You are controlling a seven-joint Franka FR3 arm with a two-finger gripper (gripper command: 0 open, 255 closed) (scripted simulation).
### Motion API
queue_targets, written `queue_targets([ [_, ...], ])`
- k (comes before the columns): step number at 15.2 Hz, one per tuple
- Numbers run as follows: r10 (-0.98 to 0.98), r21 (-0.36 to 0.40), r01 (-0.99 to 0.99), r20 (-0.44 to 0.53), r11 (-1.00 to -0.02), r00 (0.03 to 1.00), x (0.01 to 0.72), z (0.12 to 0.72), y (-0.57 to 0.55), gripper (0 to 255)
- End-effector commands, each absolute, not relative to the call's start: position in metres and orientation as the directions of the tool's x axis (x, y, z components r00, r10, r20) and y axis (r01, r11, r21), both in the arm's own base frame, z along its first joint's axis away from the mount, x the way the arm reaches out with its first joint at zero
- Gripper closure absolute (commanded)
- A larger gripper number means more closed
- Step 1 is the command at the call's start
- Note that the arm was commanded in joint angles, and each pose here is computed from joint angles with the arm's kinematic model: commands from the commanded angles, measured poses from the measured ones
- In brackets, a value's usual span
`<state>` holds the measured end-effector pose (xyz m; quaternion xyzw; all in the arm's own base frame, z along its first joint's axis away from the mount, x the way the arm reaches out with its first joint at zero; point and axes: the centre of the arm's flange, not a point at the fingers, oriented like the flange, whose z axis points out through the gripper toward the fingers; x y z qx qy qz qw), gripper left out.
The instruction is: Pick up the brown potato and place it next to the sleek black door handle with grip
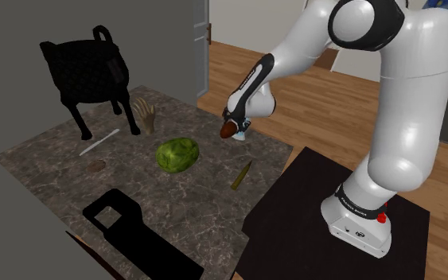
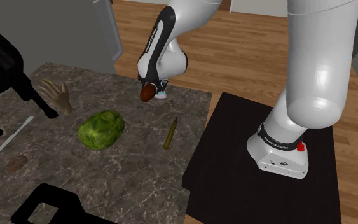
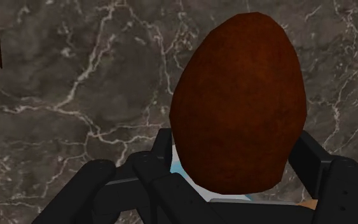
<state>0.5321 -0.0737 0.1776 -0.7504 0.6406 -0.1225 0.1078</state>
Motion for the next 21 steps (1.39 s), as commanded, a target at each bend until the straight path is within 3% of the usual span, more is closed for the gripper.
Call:
queue_targets([
  [1,-0.988,-0.319,-0.935,0.045,-0.156,0.149,0.531,0.189,-0.075,255],
  [11,-0.988,-0.319,-0.935,0.045,-0.156,0.149,0.531,0.238,-0.075,255],
  [21,-0.988,-0.319,-0.935,0.045,-0.156,0.149,0.523,0.239,0.057,255],
])
